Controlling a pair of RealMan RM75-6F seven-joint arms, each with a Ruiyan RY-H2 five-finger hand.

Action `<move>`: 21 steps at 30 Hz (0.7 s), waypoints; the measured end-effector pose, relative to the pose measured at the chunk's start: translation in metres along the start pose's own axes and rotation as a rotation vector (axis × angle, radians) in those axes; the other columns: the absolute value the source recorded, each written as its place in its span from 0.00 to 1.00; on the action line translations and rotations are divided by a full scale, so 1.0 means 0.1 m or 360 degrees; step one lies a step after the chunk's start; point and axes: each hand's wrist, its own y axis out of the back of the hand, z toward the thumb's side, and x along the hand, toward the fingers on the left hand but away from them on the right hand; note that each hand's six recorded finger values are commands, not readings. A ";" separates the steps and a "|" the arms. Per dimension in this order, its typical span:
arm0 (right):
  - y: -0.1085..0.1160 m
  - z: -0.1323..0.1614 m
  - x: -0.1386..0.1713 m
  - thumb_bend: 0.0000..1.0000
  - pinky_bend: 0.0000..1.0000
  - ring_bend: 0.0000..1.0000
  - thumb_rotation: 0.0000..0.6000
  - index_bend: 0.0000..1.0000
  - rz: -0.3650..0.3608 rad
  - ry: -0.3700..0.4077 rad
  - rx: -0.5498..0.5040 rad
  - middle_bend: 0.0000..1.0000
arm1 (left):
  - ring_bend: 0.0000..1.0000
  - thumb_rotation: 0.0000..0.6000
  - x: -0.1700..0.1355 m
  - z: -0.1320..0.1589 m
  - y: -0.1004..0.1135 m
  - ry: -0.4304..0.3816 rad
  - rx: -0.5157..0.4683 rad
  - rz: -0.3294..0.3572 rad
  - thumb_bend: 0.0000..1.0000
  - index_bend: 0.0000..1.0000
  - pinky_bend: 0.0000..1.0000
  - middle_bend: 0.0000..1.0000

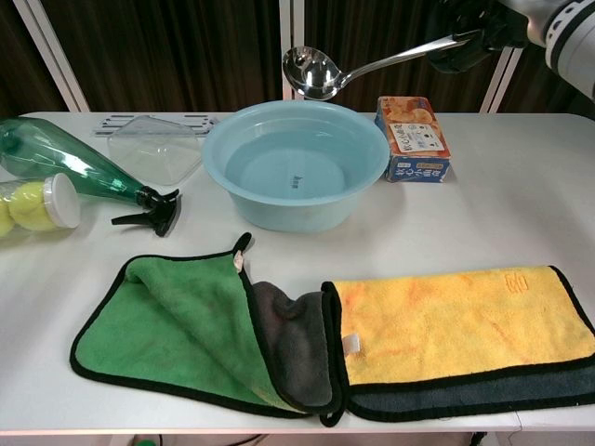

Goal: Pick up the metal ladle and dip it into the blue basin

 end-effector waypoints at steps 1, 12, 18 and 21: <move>-0.03 0.04 -0.04 0.67 0.93 0.61 1.00 1.00 -0.0002 0.0004 0.0031 0.65 | 0.03 1.00 0.00 0.01 0.00 -0.0007 -0.0002 -0.0002 0.03 0.17 0.23 0.05; -0.46 0.26 -0.17 0.67 0.93 0.61 1.00 1.00 -0.0031 0.0053 0.0491 0.65 | 0.03 1.00 -0.03 0.01 0.03 -0.0026 -0.0024 0.0011 0.03 0.17 0.23 0.05; -0.67 0.34 -0.18 0.67 0.93 0.61 1.00 1.00 -0.0034 0.0091 0.0609 0.65 | 0.03 1.00 -0.05 0.00 0.03 -0.0024 -0.0033 0.0010 0.03 0.17 0.23 0.05; -0.76 0.36 -0.19 0.67 0.93 0.61 1.00 1.00 -0.0014 0.0102 0.0636 0.65 | 0.03 1.00 -0.05 0.00 0.04 -0.0024 -0.0037 0.0013 0.03 0.17 0.23 0.05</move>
